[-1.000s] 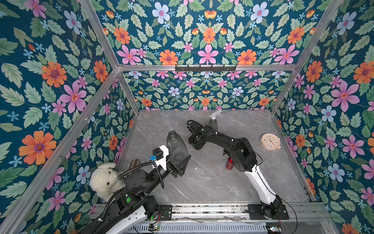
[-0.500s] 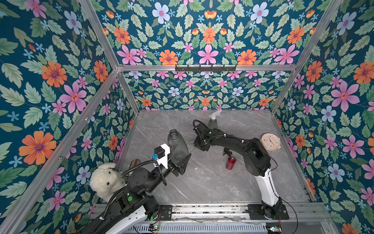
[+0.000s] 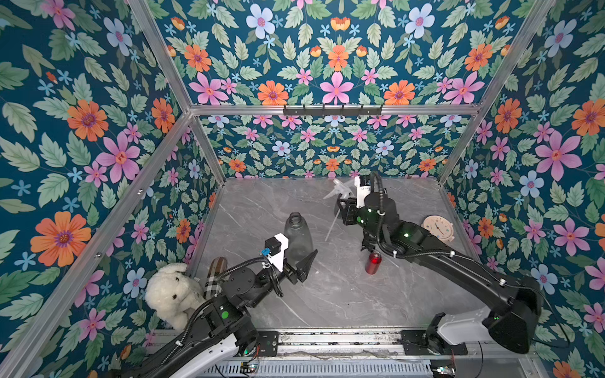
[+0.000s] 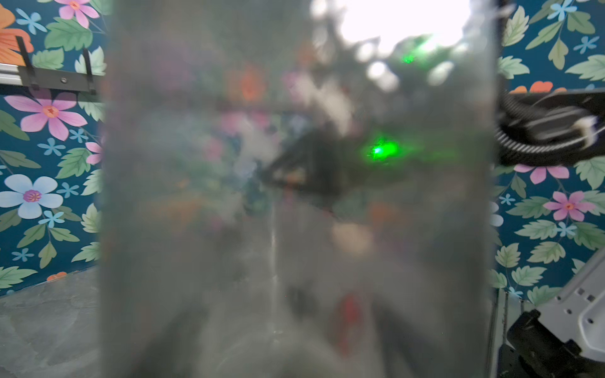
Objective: Attach spray nozzles to spray bottles
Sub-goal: Pick up the spray nozzle from the center of the board, then insert the spray nozzle into the spray bottle.
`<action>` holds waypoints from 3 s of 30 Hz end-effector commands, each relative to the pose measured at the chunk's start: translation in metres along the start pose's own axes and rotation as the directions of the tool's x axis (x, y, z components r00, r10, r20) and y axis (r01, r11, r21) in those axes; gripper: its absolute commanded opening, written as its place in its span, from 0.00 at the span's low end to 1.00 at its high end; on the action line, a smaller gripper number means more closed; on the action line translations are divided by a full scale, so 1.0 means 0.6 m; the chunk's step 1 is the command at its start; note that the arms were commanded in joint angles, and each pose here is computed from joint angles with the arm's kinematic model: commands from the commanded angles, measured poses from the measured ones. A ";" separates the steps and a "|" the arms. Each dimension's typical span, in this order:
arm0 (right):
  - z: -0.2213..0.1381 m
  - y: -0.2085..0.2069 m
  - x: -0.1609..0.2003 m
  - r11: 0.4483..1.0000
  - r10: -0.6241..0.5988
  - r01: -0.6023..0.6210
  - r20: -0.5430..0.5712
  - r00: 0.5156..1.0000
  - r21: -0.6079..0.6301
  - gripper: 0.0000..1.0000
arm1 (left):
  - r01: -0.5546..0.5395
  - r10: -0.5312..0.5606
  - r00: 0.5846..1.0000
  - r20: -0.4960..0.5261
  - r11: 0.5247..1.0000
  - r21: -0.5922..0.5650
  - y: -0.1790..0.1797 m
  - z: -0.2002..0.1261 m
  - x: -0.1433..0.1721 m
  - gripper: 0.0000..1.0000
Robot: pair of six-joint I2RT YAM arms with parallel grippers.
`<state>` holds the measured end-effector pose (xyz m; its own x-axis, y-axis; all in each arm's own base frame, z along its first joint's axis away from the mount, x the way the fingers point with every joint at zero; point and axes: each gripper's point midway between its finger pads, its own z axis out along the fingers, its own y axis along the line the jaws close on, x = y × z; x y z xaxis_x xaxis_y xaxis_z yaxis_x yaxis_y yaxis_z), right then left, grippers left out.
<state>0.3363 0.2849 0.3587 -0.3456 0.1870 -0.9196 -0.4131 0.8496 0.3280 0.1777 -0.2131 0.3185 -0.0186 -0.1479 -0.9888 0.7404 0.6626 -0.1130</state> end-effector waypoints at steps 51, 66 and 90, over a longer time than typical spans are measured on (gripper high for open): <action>-0.232 0.310 -0.156 0.720 -0.273 0.470 0.414 0.868 -0.511 0.31 | -0.063 0.054 0.996 0.075 0.991 0.115 -0.034 0.022 0.016 0.00; -0.208 0.313 -0.060 0.644 -0.292 0.356 0.212 0.933 -0.678 0.34 | -0.061 0.038 0.993 0.113 0.978 0.202 -0.059 0.007 -0.011 0.00; -0.208 0.320 -0.036 0.574 -0.377 0.366 0.160 0.912 -0.733 0.40 | -0.073 0.045 0.991 0.125 0.970 0.231 -0.068 -0.001 -0.022 0.00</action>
<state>0.1564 0.3845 0.4675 -0.0430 -0.0731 -0.9964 -0.9847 0.1718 0.0299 0.1517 -0.2394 0.3253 0.0704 -0.1829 -0.9806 0.8673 0.4968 -0.0304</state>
